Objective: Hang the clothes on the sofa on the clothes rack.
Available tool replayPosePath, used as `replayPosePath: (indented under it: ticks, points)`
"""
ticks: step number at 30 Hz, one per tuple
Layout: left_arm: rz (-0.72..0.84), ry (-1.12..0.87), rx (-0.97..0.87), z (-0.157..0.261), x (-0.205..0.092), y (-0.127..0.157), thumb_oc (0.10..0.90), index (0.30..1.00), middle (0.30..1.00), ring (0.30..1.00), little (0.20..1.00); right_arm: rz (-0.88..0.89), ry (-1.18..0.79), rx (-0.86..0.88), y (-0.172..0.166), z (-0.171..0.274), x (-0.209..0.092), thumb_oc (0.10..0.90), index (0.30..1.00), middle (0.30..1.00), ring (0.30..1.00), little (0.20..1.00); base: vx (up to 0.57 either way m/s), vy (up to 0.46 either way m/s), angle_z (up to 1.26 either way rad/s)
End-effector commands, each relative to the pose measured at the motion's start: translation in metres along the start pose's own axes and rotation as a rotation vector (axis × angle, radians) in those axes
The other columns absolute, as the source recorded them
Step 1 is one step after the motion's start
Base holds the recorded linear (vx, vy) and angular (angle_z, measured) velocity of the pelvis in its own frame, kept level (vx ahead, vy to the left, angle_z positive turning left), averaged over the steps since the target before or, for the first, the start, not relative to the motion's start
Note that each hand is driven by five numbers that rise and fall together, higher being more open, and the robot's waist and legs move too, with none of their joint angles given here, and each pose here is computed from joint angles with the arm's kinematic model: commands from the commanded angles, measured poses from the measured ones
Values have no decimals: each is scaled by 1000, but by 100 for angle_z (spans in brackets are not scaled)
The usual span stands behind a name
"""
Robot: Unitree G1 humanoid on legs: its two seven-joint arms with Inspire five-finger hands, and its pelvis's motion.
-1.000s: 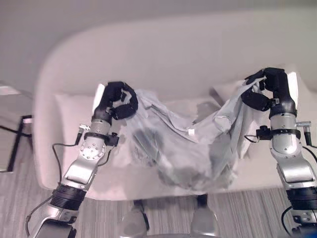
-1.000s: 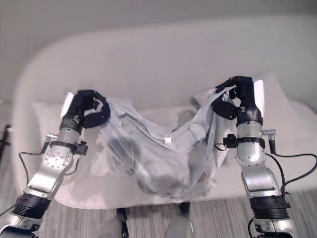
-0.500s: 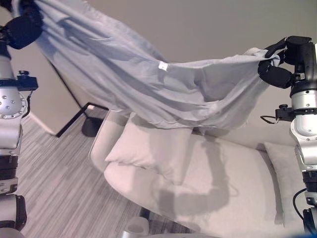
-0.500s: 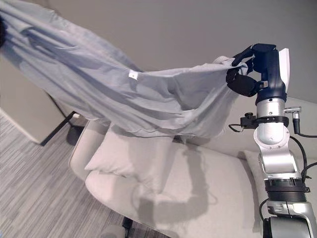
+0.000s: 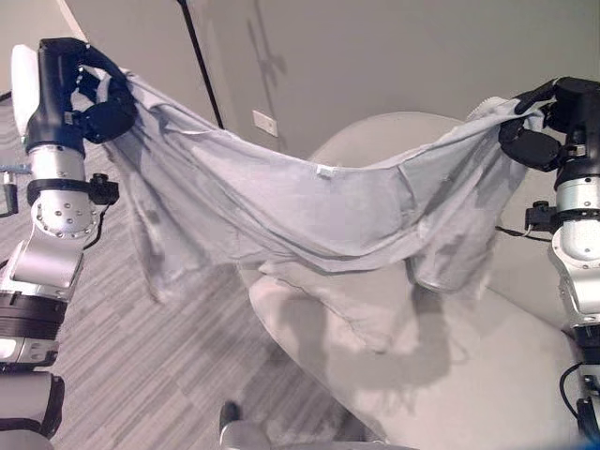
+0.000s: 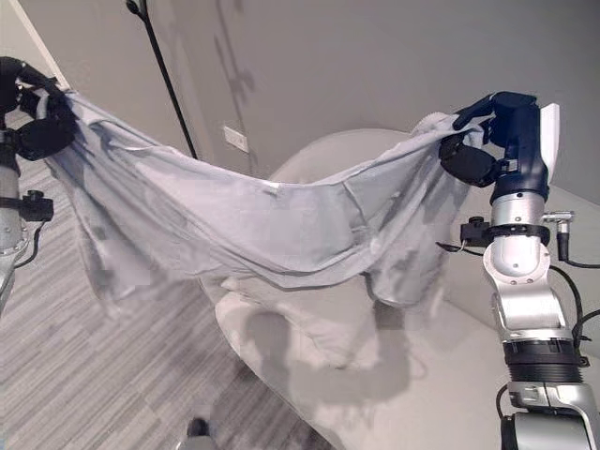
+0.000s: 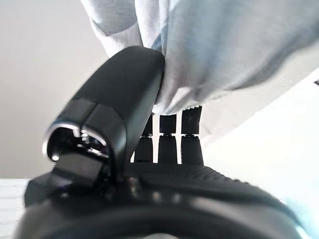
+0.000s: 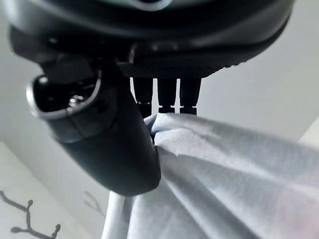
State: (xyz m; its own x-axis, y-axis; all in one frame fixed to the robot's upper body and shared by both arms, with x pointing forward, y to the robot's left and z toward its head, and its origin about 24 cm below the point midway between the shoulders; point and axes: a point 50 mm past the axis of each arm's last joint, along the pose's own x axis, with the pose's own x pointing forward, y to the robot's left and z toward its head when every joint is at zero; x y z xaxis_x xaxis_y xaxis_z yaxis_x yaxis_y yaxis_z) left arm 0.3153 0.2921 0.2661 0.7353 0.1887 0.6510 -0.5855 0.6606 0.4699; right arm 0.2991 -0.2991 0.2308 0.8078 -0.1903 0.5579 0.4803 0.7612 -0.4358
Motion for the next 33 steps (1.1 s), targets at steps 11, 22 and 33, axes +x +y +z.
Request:
replayPosePath:
  ticks: [11, 22, 33]
  points:
    - [137, -446, -58, 127, 66, 26, 400, 300, 300, 300, 300, -296, -639, -182, -88, 184, 72, 400, 300, 300, 300, 300, 78, 549, 29]
    - [112, -386, -70, 108, 59, 15, 400, 300, 300, 300, 300, -158, -451, -149, -57, 128, 69, 400, 300, 300, 300, 300, 94, 87, 22]
    - [69, -447, -62, 126, 61, 8, 400, 300, 300, 300, 300, -145, -428, -138, -47, 122, 66, 400, 300, 300, 300, 300, 213, 276, -10]
